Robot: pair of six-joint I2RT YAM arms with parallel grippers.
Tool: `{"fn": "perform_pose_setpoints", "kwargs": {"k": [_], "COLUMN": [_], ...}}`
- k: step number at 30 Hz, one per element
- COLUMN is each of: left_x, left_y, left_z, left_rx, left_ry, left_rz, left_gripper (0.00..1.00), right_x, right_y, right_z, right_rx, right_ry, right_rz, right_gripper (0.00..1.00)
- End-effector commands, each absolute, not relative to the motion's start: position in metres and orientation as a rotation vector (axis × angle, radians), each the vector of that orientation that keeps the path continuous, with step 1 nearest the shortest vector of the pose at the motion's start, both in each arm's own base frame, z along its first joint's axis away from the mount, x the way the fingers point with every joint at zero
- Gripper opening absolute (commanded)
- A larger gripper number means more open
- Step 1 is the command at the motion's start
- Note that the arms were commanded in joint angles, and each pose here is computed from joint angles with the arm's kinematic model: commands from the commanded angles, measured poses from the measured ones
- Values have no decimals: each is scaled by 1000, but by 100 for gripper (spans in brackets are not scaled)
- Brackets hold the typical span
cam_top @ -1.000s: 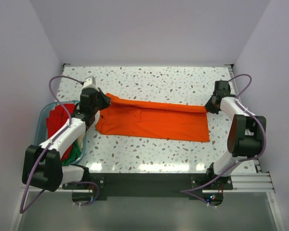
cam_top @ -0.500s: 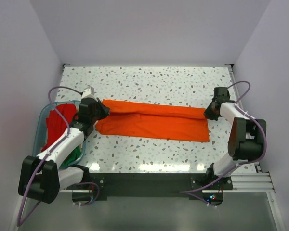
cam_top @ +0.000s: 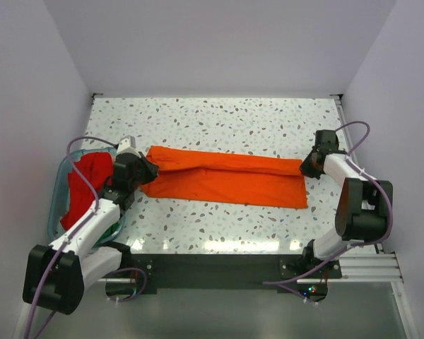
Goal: Fold and stack the t-shirts
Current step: Fold the tshirt
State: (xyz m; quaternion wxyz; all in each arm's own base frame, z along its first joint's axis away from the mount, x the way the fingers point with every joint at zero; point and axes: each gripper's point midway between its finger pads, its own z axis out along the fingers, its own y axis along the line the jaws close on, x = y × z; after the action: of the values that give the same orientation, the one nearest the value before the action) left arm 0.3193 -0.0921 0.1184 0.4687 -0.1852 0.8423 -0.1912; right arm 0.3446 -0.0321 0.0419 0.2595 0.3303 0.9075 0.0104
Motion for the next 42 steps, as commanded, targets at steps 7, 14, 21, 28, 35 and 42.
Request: {"fn": "perform_pose_setpoints", "kwargs": {"k": [7, 14, 21, 28, 35, 42], "left_x": [307, 294, 290, 316, 358, 378], "left_y": [-95, -95, -93, -97, -95, -108], "left_z": [115, 105, 110, 129, 104, 76], "left_rx": [-457, -467, -487, -510, -589, -588], "left_ry": [2042, 2032, 2003, 1970, 2103, 2213], "left_rz": [-517, -544, -559, -561, -433, -425], "left_gripper": [0, 37, 47, 45, 42, 38], "right_x": [349, 342, 336, 352, 381, 366], "right_y": [-31, -26, -8, 42, 92, 87], "right_z": [59, 76, 97, 110, 94, 55], "right_rx": [896, 867, 798, 604, 461, 479], "right_ry": [2388, 2347, 2308, 2321, 2377, 2461], "right_rz": [77, 126, 252, 279, 344, 292], "right_gripper": [4, 30, 31, 32, 31, 31]}}
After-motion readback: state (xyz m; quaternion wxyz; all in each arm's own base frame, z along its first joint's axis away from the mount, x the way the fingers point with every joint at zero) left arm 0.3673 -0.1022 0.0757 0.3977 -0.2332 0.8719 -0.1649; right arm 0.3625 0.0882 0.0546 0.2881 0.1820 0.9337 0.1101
